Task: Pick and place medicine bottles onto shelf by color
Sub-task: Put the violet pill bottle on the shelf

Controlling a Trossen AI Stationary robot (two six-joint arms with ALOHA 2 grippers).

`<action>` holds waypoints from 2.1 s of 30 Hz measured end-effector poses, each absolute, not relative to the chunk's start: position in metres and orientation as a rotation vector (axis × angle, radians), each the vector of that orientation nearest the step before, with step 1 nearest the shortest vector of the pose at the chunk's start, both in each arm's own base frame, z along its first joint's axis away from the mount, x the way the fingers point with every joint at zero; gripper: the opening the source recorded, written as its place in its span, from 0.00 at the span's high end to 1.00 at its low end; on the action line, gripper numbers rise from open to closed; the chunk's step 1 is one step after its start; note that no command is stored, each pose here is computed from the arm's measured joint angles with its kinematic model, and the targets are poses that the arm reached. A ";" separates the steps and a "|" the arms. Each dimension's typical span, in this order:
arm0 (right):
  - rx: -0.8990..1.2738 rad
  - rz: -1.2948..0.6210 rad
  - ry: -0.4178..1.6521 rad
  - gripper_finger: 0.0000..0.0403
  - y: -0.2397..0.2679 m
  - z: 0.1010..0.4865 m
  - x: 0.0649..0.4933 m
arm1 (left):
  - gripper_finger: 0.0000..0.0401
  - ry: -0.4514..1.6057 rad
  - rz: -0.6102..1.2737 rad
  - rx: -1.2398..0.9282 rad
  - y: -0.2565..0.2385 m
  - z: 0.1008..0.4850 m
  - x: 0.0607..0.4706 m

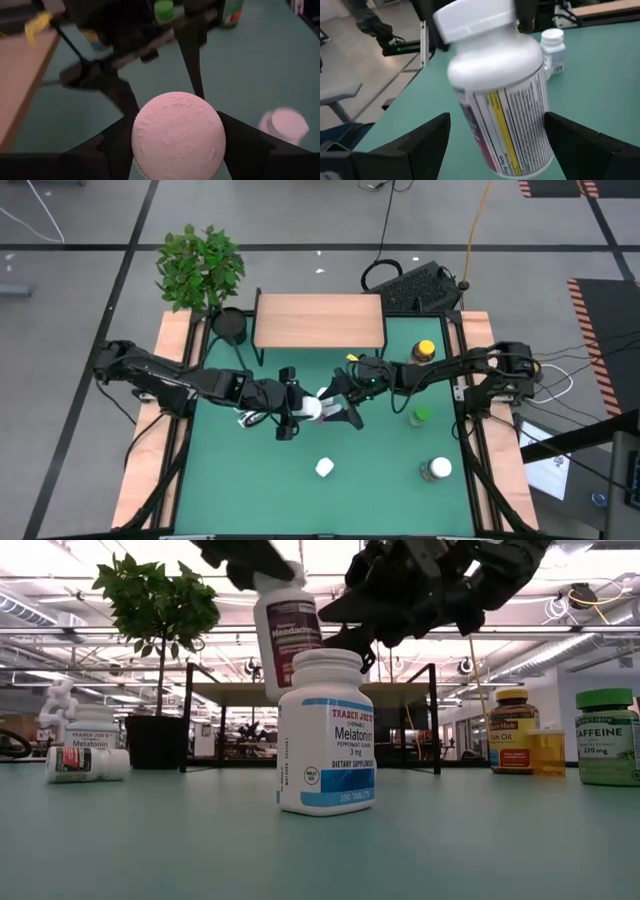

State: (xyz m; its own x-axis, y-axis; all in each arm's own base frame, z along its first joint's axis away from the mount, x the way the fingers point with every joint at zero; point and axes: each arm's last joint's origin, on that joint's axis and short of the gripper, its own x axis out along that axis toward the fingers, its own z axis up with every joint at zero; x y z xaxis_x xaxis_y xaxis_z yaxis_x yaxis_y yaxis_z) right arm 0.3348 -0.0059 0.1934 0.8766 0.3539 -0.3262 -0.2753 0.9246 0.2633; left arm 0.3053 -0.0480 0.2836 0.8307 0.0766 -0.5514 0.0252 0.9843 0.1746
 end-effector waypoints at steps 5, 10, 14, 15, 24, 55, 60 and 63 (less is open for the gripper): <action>0.137 0.287 0.348 0.22 -0.007 0.195 0.336 | 0.40 0.558 0.037 0.212 -0.045 0.286 0.308; 0.035 0.246 0.318 0.22 -0.008 0.196 0.337 | 0.39 0.524 0.057 0.217 -0.042 0.289 0.310; -0.011 0.259 0.303 0.22 -0.003 0.197 0.338 | 0.40 0.515 0.045 0.232 -0.042 0.290 0.311; -0.031 0.264 0.293 0.22 -0.002 0.198 0.338 | 0.40 0.507 0.042 0.229 -0.042 0.291 0.311; -0.133 0.198 0.201 0.22 0.004 0.206 0.340 | 0.40 0.407 0.044 0.262 -0.041 0.300 0.315; -0.278 0.082 0.269 0.13 -0.002 0.233 0.314 | 0.39 0.403 0.048 0.219 -0.042 0.300 0.315; -0.297 0.043 0.216 0.13 -0.011 0.232 0.287 | 0.39 0.398 0.048 0.216 -0.042 0.300 0.316; -0.284 -0.002 0.152 0.13 -0.020 0.225 0.273 | 0.41 0.387 0.050 0.211 -0.042 0.301 0.316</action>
State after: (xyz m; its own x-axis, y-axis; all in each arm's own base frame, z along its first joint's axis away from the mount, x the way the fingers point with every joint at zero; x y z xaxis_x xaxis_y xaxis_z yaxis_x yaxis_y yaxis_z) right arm 0.2728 -0.0205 0.2248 0.9885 -0.0230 -0.1496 -0.0199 0.9601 -0.2790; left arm 0.3161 -0.0417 0.3013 0.9252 0.0883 -0.3691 -0.0079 0.9768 0.2140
